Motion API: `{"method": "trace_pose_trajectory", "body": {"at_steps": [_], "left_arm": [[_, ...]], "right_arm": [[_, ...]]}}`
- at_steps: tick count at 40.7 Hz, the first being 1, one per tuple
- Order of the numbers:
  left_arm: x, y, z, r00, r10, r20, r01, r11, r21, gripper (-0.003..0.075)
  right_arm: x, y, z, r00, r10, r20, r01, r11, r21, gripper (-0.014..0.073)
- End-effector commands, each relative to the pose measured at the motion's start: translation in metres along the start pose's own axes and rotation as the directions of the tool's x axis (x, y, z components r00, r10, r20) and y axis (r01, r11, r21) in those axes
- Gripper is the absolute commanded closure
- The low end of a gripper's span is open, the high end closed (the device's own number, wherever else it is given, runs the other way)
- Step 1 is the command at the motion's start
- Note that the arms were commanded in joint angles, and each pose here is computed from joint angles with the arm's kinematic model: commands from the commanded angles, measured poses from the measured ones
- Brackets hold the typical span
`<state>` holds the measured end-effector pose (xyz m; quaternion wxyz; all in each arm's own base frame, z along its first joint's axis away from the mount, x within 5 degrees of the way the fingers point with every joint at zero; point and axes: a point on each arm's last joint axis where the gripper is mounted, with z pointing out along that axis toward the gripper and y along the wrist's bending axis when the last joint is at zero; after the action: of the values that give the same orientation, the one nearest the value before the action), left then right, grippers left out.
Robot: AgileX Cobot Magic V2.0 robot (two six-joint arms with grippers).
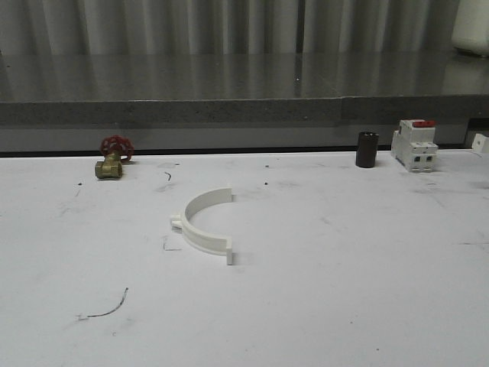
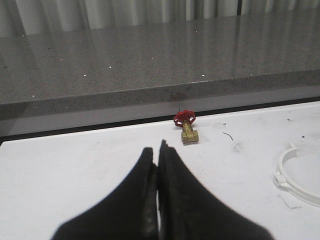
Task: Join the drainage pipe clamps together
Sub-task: 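Grasp the second white half-ring's end tab with the right gripper, then carry the half-ring with the right gripper onto the first half-ring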
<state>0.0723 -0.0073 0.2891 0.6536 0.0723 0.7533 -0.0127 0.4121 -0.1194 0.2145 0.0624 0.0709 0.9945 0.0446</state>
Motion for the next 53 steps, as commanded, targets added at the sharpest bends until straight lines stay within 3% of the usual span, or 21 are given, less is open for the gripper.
{"method": "trace_pose_trajectory", "body": {"at_steps": [1, 15, 25, 36, 41, 53], "left_arm": [[-0.016, 0.000, -0.002, 0.995, 0.003, 0.100, -0.003, 1.000, 0.007, 0.0741], [-0.016, 0.000, -0.002, 0.995, 0.003, 0.100, -0.003, 1.000, 0.007, 0.0741], [-0.016, 0.000, -0.002, 0.995, 0.003, 0.100, -0.003, 1.000, 0.007, 0.0741], [-0.016, 0.000, -0.002, 0.995, 0.003, 0.100, -0.003, 1.000, 0.007, 0.0741], [-0.016, 0.000, -0.002, 0.995, 0.003, 0.100, -0.003, 1.000, 0.007, 0.0741], [-0.016, 0.000, -0.002, 0.995, 0.003, 0.100, -0.003, 1.000, 0.007, 0.0741]], "right_arm": [[0.004, 0.020, -0.043, 0.997, 0.005, 0.076, -0.004, 1.000, -0.013, 0.0483], [0.008, 0.123, -0.045, 0.996, 0.027, 0.082, -0.026, 1.000, -0.012, 0.0483], [0.028, 0.219, -0.034, 0.993, -0.044, 0.108, 0.046, 0.999, -0.020, 0.0483], [0.063, 0.300, -0.014, 0.983, -0.134, 0.125, 0.136, 0.991, -0.007, 0.0483], [0.069, 0.316, -0.007, 0.985, -0.109, 0.133, 0.114, 0.993, -0.026, 0.0483], [0.065, 0.321, 0.017, 0.990, -0.077, 0.115, 0.082, 0.996, -0.034, 0.0483]]}}
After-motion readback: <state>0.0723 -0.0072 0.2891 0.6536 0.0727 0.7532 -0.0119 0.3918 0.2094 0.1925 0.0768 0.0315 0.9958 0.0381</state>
